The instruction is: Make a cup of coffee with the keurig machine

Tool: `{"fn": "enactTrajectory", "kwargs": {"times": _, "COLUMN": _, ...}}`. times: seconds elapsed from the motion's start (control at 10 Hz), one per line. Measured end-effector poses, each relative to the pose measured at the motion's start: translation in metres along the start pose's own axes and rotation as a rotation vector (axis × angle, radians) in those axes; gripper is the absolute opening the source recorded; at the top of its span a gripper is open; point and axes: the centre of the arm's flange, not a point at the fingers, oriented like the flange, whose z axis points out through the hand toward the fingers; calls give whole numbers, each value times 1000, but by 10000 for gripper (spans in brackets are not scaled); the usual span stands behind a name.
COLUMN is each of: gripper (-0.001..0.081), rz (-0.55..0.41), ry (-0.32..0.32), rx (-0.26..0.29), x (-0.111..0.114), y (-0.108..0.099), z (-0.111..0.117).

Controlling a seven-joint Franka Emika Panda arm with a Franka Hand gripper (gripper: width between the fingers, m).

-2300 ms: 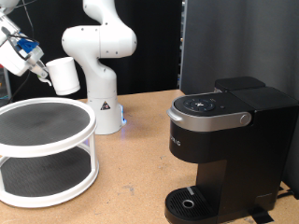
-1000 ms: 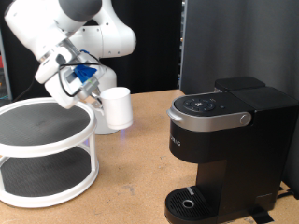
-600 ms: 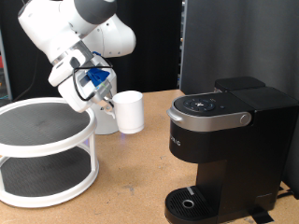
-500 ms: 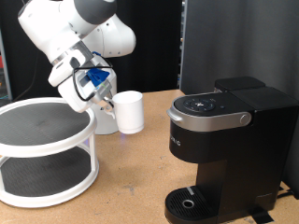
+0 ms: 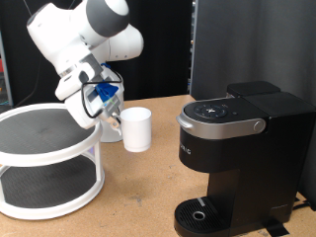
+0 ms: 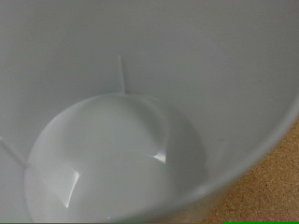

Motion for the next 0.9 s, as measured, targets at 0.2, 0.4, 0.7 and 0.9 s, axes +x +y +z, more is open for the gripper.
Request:
{"fn": "enactTrajectory", "kwargs": {"times": 0.2, "gripper": 67, "rz": 7, "ry": 2, "rx": -22, "x": 0, "y": 3, "z": 16}}
{"fn": "enactTrajectory", "kwargs": {"times": 0.4, "gripper": 67, "rz": 10, "ry": -2, "rx": -32, "x": -1, "y": 5, "z": 34}}
{"fn": "enactTrajectory", "kwargs": {"times": 0.7, "gripper": 67, "rz": 9, "ry": -8, "rx": -46, "x": -7, "y": 10, "z": 60}}
{"fn": "enactTrajectory", "kwargs": {"times": 0.9, "gripper": 67, "rz": 12, "ry": -17, "rx": -63, "x": -12, "y": 15, "z": 75}}
